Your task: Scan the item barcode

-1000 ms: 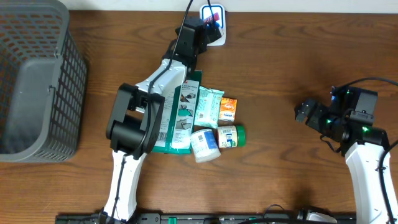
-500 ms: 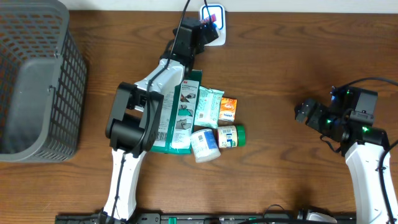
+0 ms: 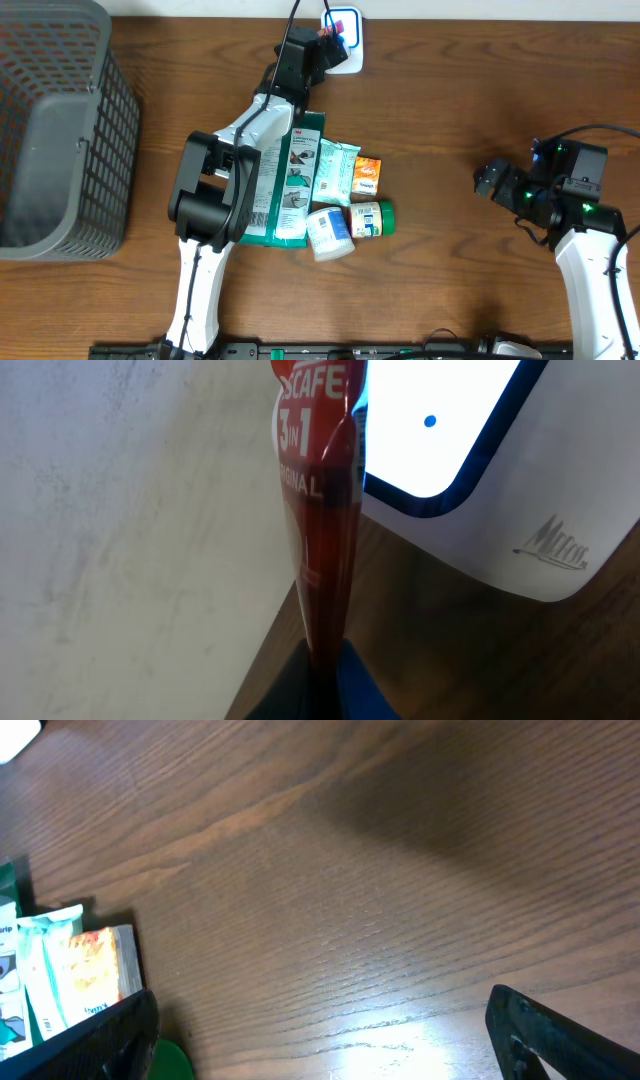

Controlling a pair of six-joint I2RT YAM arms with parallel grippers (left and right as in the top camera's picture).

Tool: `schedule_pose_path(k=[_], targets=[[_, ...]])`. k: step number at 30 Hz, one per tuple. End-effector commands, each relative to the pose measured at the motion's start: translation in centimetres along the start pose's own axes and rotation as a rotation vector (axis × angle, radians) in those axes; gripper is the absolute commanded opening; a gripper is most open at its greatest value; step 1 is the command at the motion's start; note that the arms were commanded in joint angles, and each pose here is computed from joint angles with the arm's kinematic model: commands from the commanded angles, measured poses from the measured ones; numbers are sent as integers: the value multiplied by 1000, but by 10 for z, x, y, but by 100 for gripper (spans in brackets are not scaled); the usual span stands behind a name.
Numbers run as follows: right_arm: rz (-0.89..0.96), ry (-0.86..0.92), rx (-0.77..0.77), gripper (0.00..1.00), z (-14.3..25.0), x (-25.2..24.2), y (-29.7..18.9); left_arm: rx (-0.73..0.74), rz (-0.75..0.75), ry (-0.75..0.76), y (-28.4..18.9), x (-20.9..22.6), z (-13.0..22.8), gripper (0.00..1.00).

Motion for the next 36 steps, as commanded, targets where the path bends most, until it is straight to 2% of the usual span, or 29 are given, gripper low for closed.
schedule_pose_path(k=[1, 5, 9, 13, 17, 21, 25, 30, 33, 36], targets=[[5, -14, -7, 99, -3, 0, -1, -4, 16, 10, 5, -5, 4, 7], [5, -14, -7, 99, -3, 0, -1, -10, -10, -11, 0, 1, -4, 7], [5, -14, -7, 99, -3, 0, -1, -27, -47, -40, -21, 17, -32, 7], [5, -14, -7, 99, -3, 0, -1, -45, -29, -43, -62, 30, -67, 7], [5, -14, -7, 99, -3, 0, -1, -36, 10, -213, -118, 43, -96, 7], [5, -14, -7, 99, -3, 0, -1, 6, 187, -422, -181, 41, -109, 7], [5, -14, -7, 99, -3, 0, -1, 47, 507, -563, -225, 20, -113, 7], [5, -14, -7, 99, -3, 0, -1, 109, 824, -640, -246, -11, -113, 7], [-9, -12, -6, 99, -2, 1, -1, 153, 920, -674, -255, -24, -112, 7], [-50, -26, 23, 99, 2, 5, -3, 133, 1017, -662, -262, -39, -118, 7]])
Point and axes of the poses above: each gripper's point midway between its finger pads, its own y axis out along the fingers, its own x axis along the line the jaws close on, z = x × y, the point moved 8 cm from there along -y, back along the fingers, and after that the axes turned 14 degrees about -y, right-handed, at the moved point
